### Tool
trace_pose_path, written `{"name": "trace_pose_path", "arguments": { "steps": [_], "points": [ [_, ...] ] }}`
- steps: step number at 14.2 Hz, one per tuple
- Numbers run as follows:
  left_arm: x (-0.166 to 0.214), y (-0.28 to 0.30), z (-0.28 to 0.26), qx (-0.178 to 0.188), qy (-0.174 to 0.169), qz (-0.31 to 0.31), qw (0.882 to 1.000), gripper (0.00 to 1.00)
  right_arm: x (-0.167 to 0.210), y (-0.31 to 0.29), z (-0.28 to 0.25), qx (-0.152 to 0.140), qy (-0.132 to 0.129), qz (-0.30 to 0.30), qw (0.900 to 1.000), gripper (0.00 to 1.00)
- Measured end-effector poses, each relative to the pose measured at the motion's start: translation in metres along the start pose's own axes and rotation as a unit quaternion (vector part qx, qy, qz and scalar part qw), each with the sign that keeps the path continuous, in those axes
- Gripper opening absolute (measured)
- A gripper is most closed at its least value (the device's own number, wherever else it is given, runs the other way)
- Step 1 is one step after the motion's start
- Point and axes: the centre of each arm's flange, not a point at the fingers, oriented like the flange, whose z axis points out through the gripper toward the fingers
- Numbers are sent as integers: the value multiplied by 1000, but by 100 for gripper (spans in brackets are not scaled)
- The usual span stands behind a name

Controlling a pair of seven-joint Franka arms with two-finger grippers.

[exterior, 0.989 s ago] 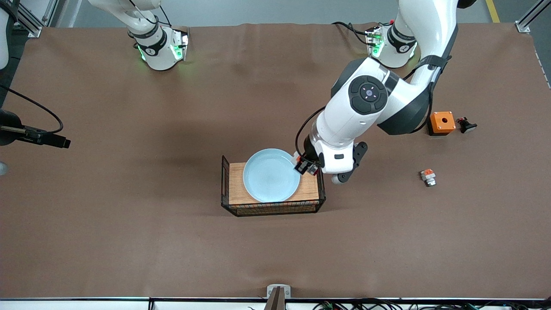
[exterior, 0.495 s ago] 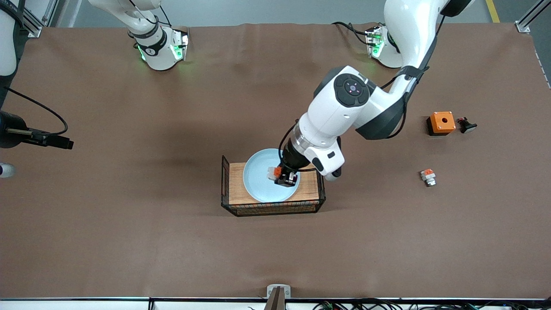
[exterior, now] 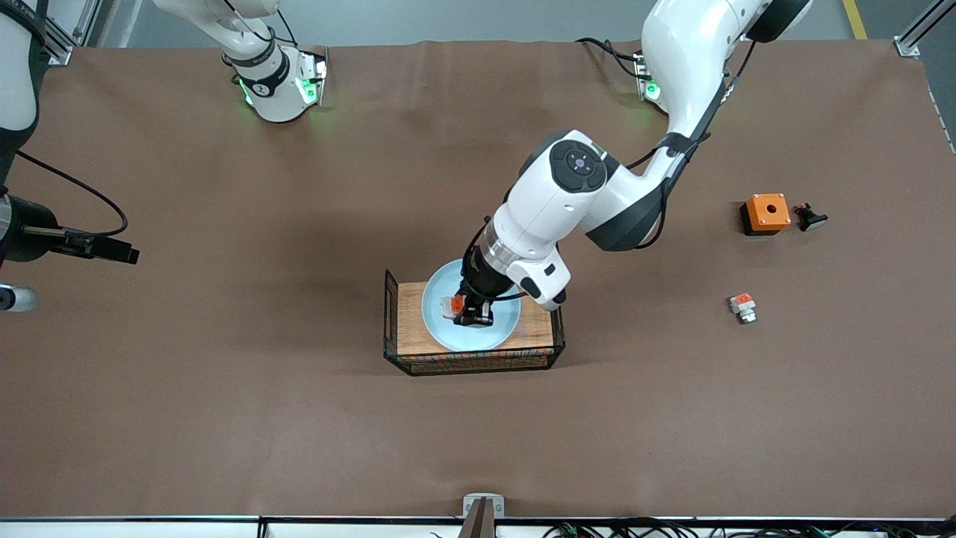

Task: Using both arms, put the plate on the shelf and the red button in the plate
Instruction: 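Lower the red button onto the plate and open the left gripper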

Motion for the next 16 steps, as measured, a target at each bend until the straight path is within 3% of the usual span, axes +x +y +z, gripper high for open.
{"name": "trace_pose_path", "arguments": {
  "steps": [11, 16],
  "points": [
    [19, -11, 51, 9, 45, 8, 999, 41, -6, 0, -15, 1, 13, 0, 1000, 100],
    [26, -13, 63, 12, 57, 14, 998, 41, -38, 0, -45, 0, 4, 9, 1000, 100]
  ]
}}
